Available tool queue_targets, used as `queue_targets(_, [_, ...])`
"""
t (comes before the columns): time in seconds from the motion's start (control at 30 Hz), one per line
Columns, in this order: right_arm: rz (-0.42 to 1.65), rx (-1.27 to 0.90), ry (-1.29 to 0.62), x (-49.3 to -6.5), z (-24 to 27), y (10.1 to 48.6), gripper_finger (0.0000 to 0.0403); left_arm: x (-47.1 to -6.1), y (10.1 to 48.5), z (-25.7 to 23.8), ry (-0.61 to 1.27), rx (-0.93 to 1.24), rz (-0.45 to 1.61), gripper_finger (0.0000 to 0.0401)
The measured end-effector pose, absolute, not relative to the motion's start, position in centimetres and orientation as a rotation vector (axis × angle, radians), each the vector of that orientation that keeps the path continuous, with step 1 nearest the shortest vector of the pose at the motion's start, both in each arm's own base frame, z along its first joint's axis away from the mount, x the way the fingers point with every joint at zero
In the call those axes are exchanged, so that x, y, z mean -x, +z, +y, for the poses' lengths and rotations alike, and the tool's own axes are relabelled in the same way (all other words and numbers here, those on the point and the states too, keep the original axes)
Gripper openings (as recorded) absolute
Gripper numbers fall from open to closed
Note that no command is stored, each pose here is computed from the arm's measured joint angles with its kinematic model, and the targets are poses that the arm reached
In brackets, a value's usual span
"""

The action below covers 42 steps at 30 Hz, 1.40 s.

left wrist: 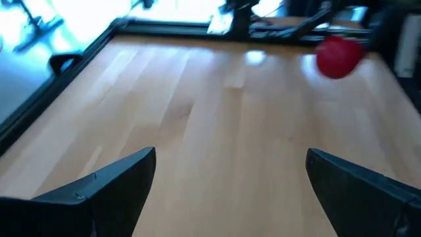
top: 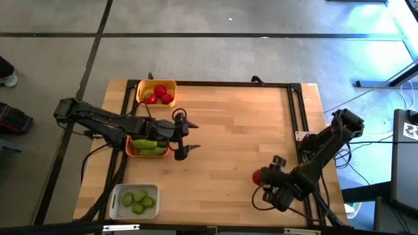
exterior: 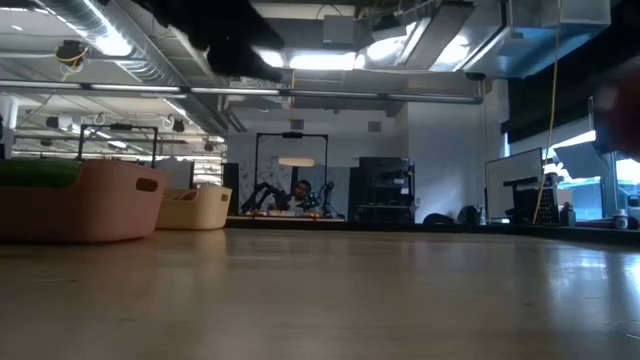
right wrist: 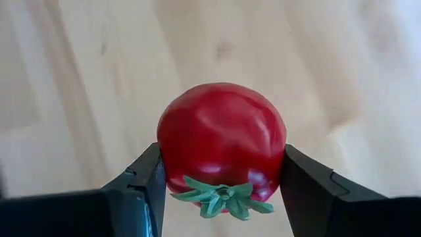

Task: Sort produce into baskets
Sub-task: Put the tomato into the yellow bin

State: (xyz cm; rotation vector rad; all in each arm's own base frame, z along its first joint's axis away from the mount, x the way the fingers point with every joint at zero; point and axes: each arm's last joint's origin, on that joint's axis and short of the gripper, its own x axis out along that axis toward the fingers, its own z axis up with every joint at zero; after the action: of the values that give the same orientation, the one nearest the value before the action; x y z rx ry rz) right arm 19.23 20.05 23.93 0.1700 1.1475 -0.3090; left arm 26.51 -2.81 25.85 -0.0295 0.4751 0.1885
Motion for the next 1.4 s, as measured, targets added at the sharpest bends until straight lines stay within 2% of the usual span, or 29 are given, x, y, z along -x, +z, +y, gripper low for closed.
queue_targets(0.3, [0.896,-0.022,-0.355,-22.0,18.2,24.8,0.0204,-27.6,26.3,-5.2,0.068,-0.151,0.35,0.0388])
queue_targets(0.57, [0.811,0.042,-0.31,-25.3,16.1,25.6,0.0204,-29.7,24.8,-7.5,-0.044,-0.57,0.261,0.0388])
queue_targets(0.73, [0.723,0.026,-0.281,-26.8,14.6,27.1,0.0203,-30.3,24.5,-8.4,-0.07,-0.74,0.2,0.0388])
queue_targets(1.0, [0.535,-0.037,-0.173,-29.7,13.2,29.0,0.0203,-30.5,24.3,-8.9,-0.054,-0.836,0.18,0.0388])
queue_targets(1.4, [0.43,-0.097,-0.057,-32.2,10.8,29.9,0.0206,-30.6,24.6,-9.1,-0.022,-0.922,0.149,0.0389])
